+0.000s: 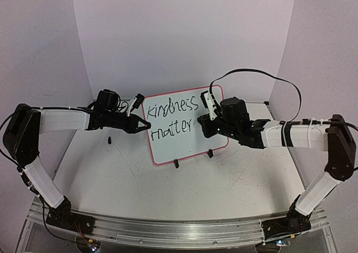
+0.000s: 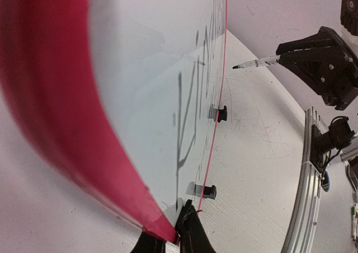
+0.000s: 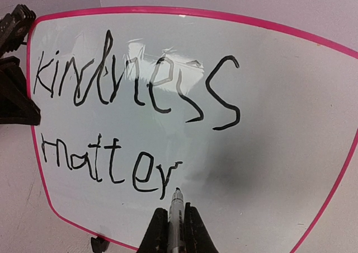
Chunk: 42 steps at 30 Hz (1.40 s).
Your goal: Write a sentence on the whiteboard
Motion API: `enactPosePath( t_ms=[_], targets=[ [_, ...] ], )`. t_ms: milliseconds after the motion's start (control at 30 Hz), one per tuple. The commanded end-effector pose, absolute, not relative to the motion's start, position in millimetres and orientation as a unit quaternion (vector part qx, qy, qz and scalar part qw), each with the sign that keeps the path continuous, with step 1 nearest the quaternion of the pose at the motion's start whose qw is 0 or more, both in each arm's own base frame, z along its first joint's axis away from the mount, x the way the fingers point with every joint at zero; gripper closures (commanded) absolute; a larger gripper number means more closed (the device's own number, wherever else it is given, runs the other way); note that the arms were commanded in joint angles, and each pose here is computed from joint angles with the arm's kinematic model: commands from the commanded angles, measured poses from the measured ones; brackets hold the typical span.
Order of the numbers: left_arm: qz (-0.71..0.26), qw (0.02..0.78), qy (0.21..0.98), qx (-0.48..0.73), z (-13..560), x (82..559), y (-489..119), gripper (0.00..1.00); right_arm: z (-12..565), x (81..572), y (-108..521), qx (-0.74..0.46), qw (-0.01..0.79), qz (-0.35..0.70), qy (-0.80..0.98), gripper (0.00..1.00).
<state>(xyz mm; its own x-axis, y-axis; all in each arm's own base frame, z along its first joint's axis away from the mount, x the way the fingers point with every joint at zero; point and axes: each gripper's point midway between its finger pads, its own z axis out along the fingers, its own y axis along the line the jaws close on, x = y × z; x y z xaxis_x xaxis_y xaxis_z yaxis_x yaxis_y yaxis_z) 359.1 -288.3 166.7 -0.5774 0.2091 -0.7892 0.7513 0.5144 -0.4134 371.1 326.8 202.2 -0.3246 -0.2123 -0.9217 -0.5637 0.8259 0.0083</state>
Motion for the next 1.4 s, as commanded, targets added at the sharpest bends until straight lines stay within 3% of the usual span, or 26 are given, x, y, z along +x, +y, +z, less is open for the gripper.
enactPosePath(
  t_ms=[0,1367],
  targets=[
    [-0.265,0.403,0.827,0.288,157,396,-258,1.0,223,381,324,-0.216,0.552,0.178,0.785,1.0],
    [-0.257,0.399,0.829,0.294,152,396,-259,1.0,219,402,335,-0.196,0.563,0.175,0.784,1.0]
  ],
)
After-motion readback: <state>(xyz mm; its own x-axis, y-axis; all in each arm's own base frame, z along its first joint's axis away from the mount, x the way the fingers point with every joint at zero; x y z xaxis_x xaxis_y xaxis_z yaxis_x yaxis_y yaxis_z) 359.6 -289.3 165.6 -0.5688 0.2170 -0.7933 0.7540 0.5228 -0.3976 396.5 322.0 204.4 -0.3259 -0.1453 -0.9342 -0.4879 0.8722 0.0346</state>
